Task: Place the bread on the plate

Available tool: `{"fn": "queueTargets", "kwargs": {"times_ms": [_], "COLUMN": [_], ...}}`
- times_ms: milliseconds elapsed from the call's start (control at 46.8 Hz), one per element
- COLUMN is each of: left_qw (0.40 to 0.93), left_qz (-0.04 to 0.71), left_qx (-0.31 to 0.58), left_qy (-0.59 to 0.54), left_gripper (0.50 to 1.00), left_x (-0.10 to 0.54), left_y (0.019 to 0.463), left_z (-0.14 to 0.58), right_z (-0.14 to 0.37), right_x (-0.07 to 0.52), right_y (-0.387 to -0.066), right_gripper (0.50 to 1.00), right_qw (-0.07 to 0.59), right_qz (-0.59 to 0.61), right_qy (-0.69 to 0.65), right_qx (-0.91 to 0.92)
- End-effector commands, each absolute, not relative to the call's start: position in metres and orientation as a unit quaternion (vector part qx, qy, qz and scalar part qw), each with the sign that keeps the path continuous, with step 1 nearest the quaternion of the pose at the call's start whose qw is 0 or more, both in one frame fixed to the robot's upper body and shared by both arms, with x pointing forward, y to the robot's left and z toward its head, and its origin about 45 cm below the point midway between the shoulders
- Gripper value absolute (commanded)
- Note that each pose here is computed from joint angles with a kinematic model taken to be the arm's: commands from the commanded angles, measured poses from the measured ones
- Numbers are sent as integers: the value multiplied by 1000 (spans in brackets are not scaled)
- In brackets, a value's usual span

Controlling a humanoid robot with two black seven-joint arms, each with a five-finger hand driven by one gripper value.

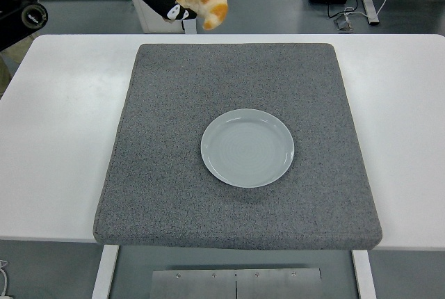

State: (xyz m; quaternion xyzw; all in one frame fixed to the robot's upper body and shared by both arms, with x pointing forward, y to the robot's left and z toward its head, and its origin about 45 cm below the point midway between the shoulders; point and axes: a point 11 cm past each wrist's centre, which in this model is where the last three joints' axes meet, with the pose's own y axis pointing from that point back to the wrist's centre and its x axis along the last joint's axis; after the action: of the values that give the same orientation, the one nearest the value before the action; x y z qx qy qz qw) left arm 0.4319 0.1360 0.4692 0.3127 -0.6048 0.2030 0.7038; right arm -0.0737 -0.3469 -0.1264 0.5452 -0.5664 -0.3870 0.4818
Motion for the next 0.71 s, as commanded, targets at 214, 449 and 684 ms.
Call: {"fn": "queueTargets", "kwargs": {"times_ms": [214,449,684], "left_qw": [718,732,747], "left_qz": [164,135,122], "left_qx": [280,258,243], "left_qy": [-616,-616,-607], "left_gripper": [500,500,500], "left_x": [419,409,404], "left_y": [85,45,21], "left_z": [466,450,431], "right_z": [-126,-126,-126], "right_x": [-74,-74,-74], "right_y": [-347,-347,-347], "right_gripper": [1000,1000,1000], "right_qw": [482,482,482], "right_qz": [-387,-387,-387], "right_qy": [-566,-566,-566], "right_qx": [545,545,545]}}
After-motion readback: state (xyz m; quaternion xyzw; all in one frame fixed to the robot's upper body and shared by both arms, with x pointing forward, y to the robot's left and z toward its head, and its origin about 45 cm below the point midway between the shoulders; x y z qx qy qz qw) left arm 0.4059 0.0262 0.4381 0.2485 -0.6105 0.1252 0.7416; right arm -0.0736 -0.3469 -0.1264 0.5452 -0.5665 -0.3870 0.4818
